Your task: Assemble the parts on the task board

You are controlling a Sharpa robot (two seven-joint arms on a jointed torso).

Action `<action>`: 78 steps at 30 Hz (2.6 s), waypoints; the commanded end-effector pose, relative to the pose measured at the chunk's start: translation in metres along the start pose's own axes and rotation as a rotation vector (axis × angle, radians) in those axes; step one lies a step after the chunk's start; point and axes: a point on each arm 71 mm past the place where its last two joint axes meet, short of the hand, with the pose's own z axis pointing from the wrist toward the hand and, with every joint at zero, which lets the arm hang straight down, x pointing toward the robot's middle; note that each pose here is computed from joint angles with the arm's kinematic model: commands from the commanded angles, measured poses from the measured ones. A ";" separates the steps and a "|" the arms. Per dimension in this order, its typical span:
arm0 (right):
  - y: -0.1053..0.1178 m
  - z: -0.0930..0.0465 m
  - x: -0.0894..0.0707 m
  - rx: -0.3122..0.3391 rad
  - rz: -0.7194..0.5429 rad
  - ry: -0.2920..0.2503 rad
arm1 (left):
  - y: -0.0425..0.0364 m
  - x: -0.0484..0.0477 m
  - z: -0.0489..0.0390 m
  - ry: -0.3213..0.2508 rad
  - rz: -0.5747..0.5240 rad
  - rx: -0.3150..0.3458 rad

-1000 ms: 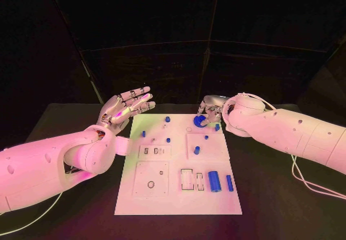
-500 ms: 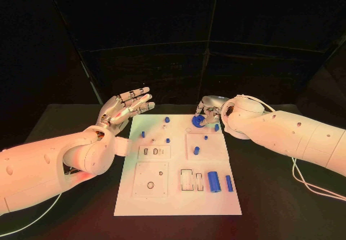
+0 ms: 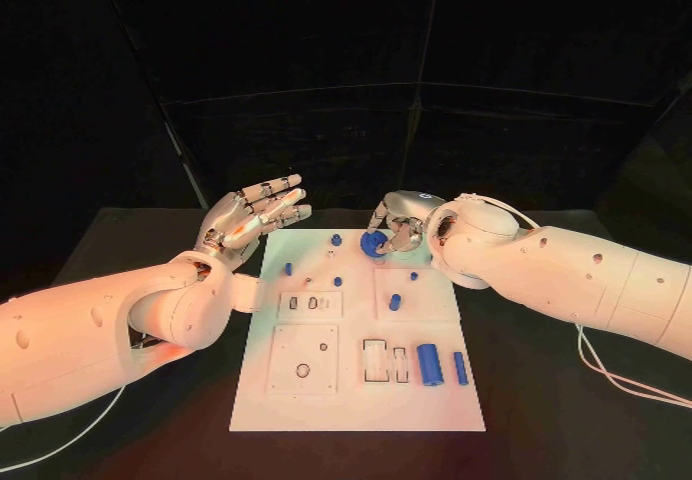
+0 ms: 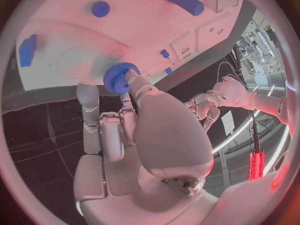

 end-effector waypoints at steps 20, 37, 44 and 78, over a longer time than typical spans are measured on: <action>0.063 0.035 0.016 -0.099 -0.035 -0.041 | -0.0017 0.0043 0.0006 0.020 -0.005 0.013; 0.072 0.045 0.028 -0.097 -0.047 -0.007 | -0.0006 0.0049 0.0027 0.021 -0.004 0.012; 0.070 0.046 0.031 -0.085 -0.056 0.010 | -0.0004 0.0051 0.0030 0.021 -0.004 0.012; 0.067 0.046 0.038 -0.087 -0.056 0.025 | -0.0002 0.0050 0.0035 0.021 -0.004 0.013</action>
